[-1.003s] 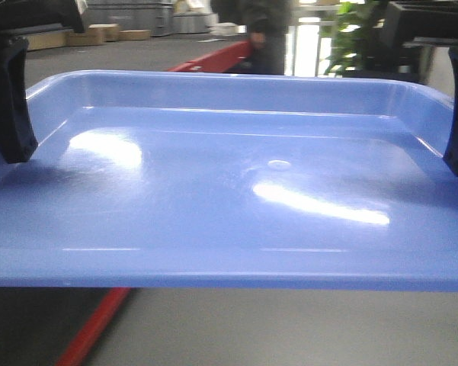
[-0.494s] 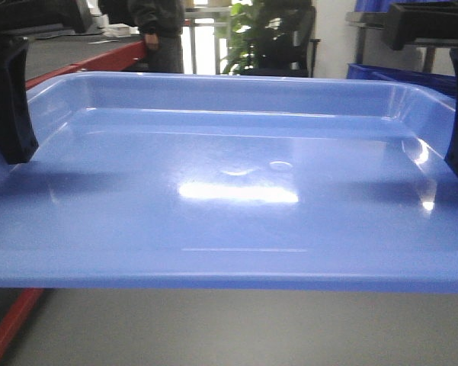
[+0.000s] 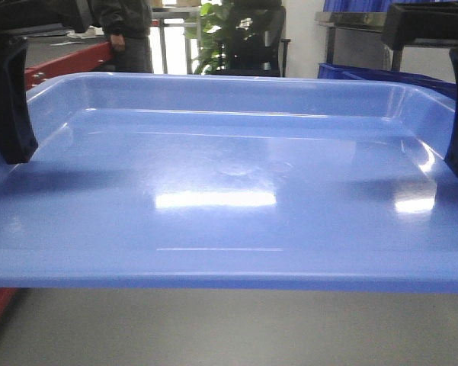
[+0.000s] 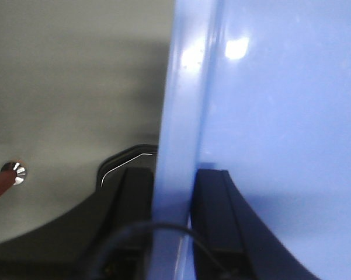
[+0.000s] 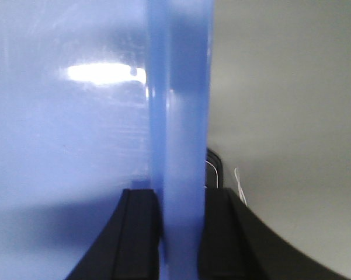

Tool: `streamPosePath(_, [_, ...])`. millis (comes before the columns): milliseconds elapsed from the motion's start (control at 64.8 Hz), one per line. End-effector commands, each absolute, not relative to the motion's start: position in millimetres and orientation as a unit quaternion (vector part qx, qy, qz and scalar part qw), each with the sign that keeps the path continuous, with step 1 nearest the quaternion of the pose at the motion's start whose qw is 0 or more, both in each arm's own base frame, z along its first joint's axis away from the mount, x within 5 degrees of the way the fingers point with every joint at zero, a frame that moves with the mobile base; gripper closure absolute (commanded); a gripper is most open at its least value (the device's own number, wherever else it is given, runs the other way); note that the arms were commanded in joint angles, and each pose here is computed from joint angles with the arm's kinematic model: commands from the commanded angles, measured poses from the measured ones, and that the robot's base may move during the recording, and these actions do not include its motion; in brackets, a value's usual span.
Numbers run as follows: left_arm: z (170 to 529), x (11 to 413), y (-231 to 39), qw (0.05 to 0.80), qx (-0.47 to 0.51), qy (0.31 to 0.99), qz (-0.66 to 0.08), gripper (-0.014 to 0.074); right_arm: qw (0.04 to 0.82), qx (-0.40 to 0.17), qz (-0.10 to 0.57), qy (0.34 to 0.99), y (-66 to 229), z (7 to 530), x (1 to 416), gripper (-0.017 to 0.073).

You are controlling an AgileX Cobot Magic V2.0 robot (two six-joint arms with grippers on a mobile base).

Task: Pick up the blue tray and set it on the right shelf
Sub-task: 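Hold the tray level in both grippers while the base drives to the shelf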

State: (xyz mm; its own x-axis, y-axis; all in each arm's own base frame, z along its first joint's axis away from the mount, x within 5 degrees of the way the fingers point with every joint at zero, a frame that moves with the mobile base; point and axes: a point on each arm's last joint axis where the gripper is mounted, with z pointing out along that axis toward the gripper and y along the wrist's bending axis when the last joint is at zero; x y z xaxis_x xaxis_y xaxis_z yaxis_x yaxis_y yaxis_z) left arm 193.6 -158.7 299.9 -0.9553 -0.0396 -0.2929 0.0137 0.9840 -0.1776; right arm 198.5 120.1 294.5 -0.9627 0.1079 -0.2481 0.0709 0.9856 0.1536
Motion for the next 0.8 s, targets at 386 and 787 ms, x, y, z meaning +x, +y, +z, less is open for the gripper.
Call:
streamPosePath(386, [319.4,191.4,-168.3,0.176,-0.020,0.970,-0.165,0.0520,0.165,0.052,0.128,0.977,127.1,311.6,199.8,0.0393])
streamPosePath(787, [319.3,191.3,-168.2,0.175,-0.020,0.970,-0.164,0.0520,0.165,0.052,0.128,0.977,127.1,311.6,199.8,0.0393])
